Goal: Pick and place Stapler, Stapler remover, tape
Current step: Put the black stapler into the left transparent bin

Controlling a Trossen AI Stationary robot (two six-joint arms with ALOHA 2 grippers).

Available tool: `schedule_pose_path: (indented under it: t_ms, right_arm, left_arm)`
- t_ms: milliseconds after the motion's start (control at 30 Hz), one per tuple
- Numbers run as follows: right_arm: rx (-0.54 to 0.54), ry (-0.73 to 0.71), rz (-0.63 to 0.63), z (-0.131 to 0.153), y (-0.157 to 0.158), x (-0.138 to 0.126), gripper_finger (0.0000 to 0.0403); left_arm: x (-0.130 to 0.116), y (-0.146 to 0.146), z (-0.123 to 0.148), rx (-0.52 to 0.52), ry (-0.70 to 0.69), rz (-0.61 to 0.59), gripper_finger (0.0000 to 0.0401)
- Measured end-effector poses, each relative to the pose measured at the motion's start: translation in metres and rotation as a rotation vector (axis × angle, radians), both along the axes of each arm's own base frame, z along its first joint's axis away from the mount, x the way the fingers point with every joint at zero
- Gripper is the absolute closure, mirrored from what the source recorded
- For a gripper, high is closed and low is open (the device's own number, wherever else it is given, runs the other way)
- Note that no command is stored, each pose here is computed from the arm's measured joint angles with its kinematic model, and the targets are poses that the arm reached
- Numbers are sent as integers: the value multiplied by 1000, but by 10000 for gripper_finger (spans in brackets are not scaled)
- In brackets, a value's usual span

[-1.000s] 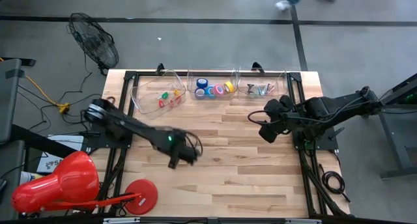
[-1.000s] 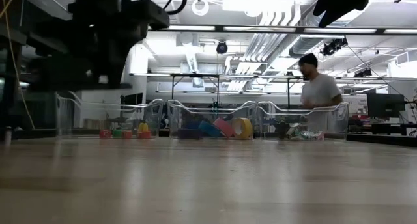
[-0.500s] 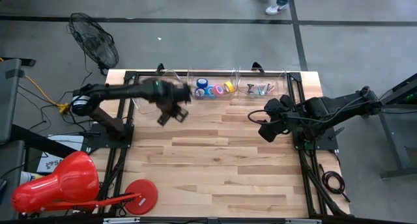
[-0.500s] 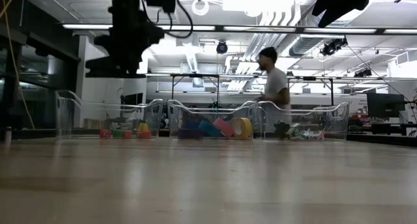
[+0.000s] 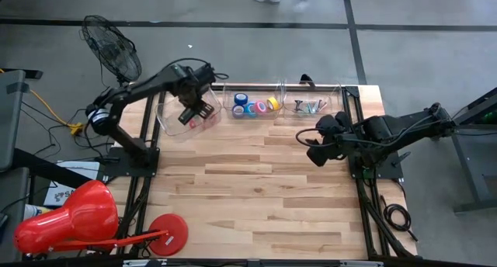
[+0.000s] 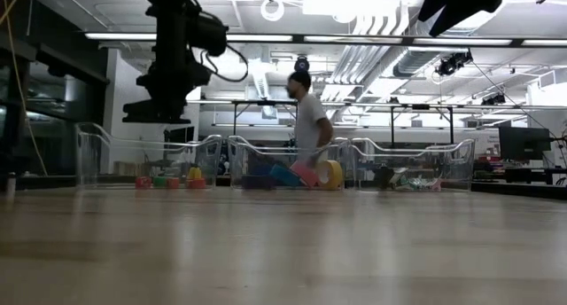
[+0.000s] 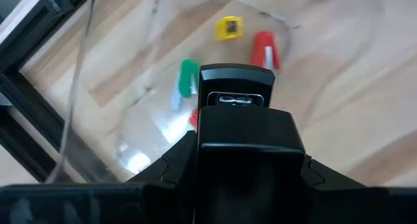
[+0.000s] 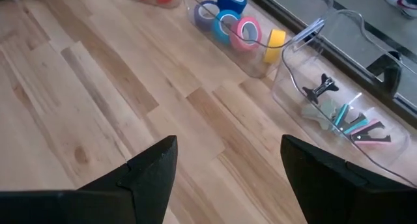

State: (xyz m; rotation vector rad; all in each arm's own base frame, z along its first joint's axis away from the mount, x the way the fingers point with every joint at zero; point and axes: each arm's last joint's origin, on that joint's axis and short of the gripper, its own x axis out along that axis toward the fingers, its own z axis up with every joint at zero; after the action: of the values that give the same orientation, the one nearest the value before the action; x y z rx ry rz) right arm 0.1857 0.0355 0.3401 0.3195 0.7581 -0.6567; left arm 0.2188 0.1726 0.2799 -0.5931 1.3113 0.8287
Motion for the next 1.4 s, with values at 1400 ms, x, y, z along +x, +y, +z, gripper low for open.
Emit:
schedule_pose_path:
  t_ms: [1400]
  right_arm:
    - [-13,-66,-111,1,-2,0,139]
  left_arm:
    - [-19,63,-92,-87,197,-60,255]
